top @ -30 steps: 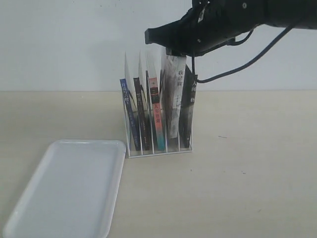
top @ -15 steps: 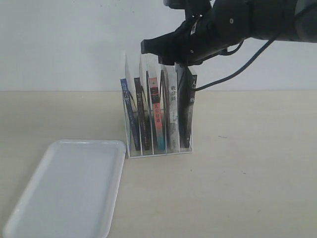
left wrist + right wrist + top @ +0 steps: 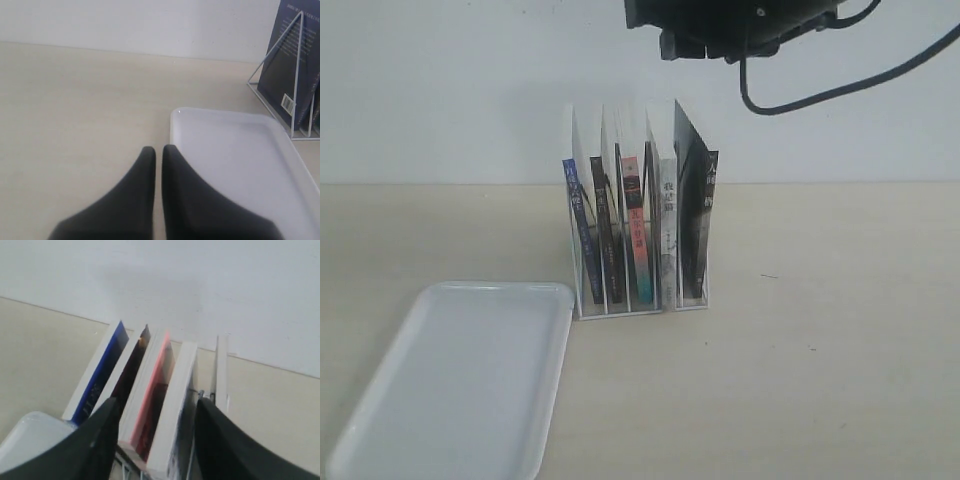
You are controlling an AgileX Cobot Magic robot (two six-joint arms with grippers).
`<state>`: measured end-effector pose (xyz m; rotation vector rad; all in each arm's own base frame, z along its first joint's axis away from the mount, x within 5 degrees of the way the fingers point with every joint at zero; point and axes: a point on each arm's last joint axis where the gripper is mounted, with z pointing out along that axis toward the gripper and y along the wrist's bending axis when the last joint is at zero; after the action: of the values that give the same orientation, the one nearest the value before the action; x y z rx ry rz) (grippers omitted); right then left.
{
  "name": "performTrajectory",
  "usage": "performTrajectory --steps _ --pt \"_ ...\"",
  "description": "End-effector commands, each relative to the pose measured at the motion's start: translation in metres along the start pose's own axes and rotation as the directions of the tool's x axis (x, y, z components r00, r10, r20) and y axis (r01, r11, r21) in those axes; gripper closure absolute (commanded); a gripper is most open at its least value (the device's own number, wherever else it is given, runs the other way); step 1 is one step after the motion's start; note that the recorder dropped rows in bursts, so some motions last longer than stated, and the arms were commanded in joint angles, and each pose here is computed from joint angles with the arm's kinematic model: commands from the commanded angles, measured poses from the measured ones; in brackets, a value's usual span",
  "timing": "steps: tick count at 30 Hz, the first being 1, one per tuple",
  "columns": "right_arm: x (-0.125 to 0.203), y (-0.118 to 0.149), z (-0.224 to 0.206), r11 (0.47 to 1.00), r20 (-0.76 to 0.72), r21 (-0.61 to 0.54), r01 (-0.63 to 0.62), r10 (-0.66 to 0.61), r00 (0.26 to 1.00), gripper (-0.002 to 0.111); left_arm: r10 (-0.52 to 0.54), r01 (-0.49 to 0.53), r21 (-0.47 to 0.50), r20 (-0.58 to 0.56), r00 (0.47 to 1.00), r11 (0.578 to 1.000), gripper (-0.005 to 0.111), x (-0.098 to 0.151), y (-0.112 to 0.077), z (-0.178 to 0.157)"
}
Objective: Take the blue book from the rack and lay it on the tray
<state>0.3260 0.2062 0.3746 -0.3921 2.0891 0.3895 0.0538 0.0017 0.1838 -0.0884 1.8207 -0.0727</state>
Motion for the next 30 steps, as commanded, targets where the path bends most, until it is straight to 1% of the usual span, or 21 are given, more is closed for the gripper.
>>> performTrajectory --steps 1,4,6,13,19,22,30 --pt "0.003 0.026 -0.01 0.997 -0.018 -0.052 0.06 -0.061 0.998 0.062 -0.01 0.01 0.005 0.0 1.0 1.0 0.103 0.001 0.0 0.0" --pt "0.009 0.049 -0.008 0.989 -0.018 -0.093 0.118 -0.12 0.993 0.062 -0.01 0.01 0.005 0.0 1.0 1.0 0.103 0.001 0.0 0.0" --pt "0.012 0.059 -0.006 0.984 -0.003 -0.104 0.147 -0.149 0.989 0.062 -0.01 0.01 0.005 0.0 1.0 1.0 0.103 0.001 0.0 0.0" --pt "0.007 0.077 0.015 0.988 -0.021 -0.096 0.12 -0.123 0.992 0.062 -0.01 0.01 0.005 0.0 1.0 1.0 0.103 0.001 0.0 0.0" --pt "0.001 0.101 0.041 0.989 -0.093 -0.082 0.123 -0.131 0.987 0.062 -0.01 0.01 0.005 0.0 1.0 1.0 0.103 0.001 0.0 0.0" --pt "0.0 0.108 0.057 0.99 -0.133 -0.066 0.125 -0.133 0.982 0.062 -0.01 0.01 0.005 0.0 1.0 1.0 0.103 0.001 0.0 0.0" --pt "0.008 0.113 0.092 0.991 -0.19 -0.029 0.134 -0.137 0.972 0.062 -0.01 0.01 0.005 0.0 1.0 1.0 0.103 0.001 0.0 0.0"
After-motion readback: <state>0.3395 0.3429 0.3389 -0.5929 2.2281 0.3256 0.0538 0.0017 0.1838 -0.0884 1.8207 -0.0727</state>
